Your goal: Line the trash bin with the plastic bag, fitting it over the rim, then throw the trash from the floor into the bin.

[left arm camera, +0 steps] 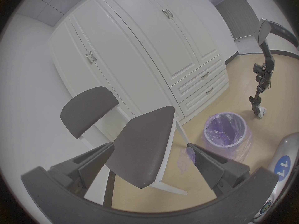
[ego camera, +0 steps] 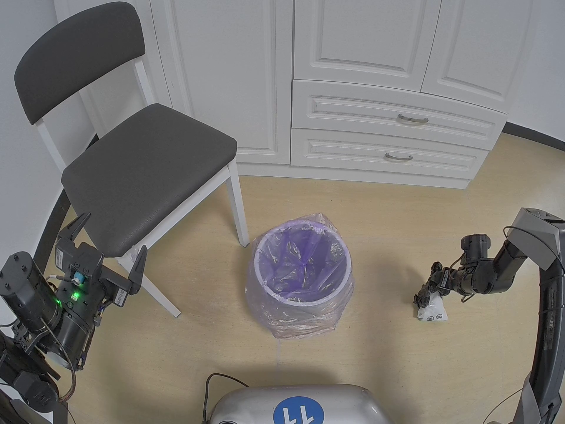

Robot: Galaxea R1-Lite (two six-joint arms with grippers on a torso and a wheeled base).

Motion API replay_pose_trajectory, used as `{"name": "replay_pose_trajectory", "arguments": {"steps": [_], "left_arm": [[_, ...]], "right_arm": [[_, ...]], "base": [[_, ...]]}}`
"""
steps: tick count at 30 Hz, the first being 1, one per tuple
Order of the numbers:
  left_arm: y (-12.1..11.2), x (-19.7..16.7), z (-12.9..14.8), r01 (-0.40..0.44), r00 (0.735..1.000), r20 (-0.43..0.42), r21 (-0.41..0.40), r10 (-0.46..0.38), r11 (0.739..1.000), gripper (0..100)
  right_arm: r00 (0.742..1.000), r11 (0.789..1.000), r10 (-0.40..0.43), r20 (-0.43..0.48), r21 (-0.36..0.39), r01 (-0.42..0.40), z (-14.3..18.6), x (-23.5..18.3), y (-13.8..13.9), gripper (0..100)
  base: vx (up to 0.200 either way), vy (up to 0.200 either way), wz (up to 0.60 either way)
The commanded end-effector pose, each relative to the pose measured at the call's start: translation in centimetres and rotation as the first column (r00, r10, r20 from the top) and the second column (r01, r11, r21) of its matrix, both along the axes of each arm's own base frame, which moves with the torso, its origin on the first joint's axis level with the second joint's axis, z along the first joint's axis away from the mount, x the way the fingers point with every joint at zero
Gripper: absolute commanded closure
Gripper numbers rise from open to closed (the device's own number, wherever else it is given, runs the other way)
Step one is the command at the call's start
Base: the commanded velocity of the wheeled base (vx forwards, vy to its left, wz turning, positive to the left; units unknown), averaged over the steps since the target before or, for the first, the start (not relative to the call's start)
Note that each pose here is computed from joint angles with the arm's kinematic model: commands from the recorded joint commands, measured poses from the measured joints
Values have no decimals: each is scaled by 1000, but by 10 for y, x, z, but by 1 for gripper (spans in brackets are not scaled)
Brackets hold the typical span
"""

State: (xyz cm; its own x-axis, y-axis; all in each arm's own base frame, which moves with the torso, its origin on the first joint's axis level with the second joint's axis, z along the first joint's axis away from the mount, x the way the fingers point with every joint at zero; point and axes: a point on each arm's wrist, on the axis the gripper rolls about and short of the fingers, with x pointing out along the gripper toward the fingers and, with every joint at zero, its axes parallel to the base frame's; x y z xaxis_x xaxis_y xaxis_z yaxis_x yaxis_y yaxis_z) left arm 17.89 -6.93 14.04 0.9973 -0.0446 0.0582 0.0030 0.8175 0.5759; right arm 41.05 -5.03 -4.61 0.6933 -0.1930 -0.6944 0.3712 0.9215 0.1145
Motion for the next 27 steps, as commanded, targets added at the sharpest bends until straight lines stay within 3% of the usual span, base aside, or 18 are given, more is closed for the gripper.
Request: {"name": "replay_pose_trajectory", "arguments": {"steps": [1,10,15,19,27], "left_arm": [[-3,-2,-1,19,1000,-3,-4,-19,1000,0],[-7,1,-3,31,999,-13,-9,-31,999,0],[-9,6,-8,31,999,-39,-13,-31,999,0],[-10,11,-7,25,999,-31,-29,-26,999,0],[-8,54,-12,-47,998,-42,-267,37,963,0]], "right_arm": [[1000,1000,-14,2,-1,14,-6,5,-7,0],[1000,1000,-25,16,2,25,-17,28,-15,0],[999,999,4,46,53,-6,-15,36,-18,0],[1000,998,1,16,67,-2,-14,44,-24,0],[999,998,6,-42,67,-3,-25,74,-28,0]], "base": [[0,0,0],[0,0,0],[0,0,0],[0,0,0],[0,0,0]]}}
